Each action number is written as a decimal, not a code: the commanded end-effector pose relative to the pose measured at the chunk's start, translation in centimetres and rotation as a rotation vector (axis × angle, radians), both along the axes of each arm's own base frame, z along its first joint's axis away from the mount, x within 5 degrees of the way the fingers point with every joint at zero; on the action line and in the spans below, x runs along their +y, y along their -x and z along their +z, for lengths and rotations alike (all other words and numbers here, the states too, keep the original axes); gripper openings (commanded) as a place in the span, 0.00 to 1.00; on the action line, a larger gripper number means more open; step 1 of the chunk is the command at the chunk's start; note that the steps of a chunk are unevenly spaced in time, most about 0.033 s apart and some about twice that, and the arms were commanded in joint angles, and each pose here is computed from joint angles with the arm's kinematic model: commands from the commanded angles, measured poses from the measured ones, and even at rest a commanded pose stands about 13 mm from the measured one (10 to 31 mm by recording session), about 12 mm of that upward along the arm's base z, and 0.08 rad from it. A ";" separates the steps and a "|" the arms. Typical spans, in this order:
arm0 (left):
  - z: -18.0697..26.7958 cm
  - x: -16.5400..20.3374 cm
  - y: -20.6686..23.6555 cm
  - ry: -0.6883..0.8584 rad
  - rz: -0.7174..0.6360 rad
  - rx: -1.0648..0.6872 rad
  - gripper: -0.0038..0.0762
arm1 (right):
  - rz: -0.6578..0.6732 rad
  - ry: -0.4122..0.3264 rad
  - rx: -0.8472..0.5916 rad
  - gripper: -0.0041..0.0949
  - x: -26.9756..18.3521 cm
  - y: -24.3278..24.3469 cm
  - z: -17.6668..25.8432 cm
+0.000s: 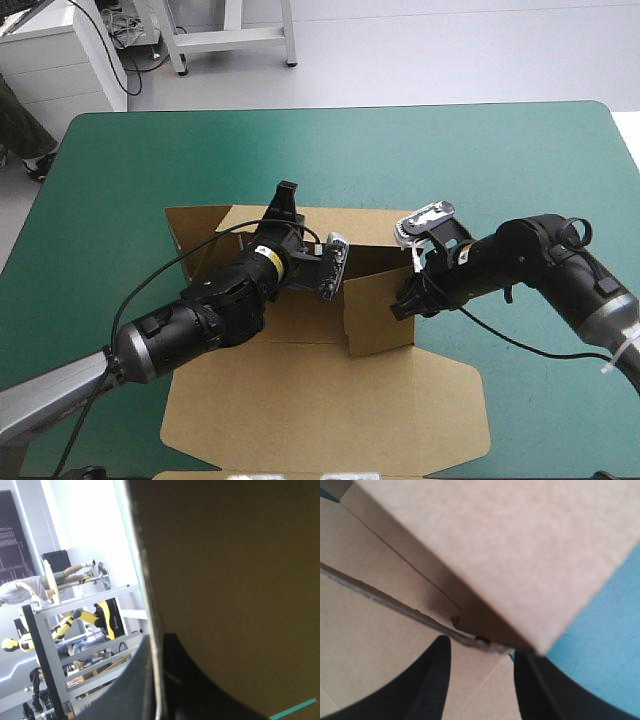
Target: Fold the box
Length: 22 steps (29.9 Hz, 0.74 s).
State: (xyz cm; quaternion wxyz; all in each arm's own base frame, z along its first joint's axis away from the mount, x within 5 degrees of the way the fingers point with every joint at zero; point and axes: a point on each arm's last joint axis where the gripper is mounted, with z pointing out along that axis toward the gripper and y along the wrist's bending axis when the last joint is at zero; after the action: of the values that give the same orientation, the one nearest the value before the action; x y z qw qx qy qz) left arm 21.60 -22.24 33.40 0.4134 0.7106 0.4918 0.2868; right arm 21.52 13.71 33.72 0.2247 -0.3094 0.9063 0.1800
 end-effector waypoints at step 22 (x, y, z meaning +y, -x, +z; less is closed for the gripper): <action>0.2 0.7 1.0 -0.015 0.028 0.094 0.04 | -0.292 0.025 -0.355 0.42 4.3 2.2 1.9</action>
State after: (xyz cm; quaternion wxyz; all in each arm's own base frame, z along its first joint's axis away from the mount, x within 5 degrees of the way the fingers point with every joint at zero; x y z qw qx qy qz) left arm 21.40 -21.98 33.09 0.3902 0.7178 0.5014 0.2848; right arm 18.88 17.84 33.25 0.3151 -0.2156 0.9224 0.0581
